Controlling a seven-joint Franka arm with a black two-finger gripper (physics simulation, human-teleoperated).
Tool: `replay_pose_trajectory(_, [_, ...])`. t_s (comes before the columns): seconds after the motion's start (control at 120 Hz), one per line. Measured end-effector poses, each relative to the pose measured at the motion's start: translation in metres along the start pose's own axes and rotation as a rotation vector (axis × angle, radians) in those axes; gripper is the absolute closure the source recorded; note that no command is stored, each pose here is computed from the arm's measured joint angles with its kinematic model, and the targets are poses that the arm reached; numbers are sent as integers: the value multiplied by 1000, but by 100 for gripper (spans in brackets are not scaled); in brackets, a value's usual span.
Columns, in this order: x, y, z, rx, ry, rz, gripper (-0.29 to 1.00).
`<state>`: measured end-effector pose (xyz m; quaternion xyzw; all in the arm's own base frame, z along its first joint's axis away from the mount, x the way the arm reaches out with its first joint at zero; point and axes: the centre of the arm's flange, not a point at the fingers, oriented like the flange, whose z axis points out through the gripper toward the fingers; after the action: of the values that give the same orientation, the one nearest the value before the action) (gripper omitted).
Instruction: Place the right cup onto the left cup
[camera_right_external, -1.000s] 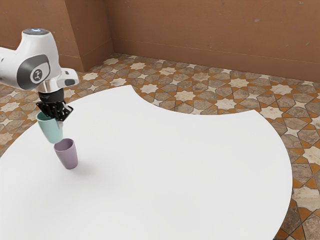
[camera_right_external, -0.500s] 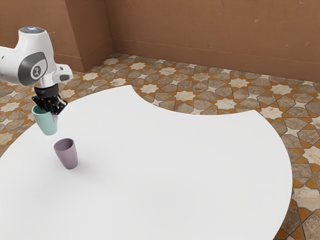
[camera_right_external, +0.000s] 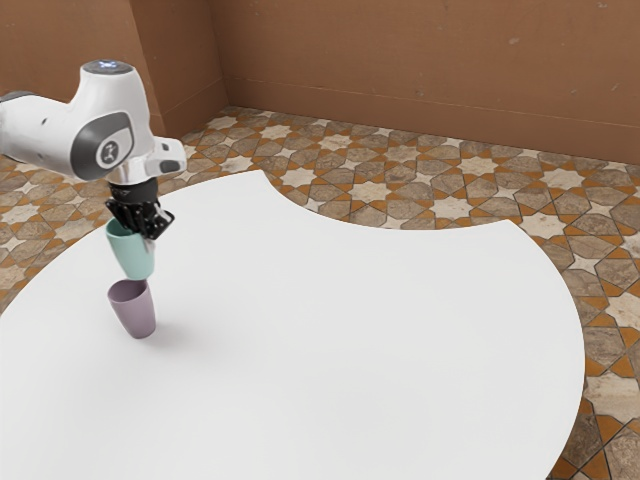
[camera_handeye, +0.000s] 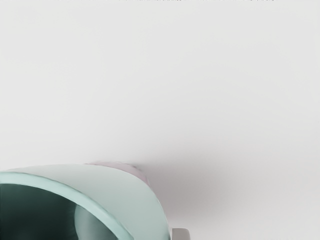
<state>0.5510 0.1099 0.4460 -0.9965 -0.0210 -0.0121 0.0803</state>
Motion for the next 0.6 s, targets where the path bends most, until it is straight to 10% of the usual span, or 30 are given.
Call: replay_pose_trajectory(0.6, [-31,-36,-1,-15,-10,-100,78])
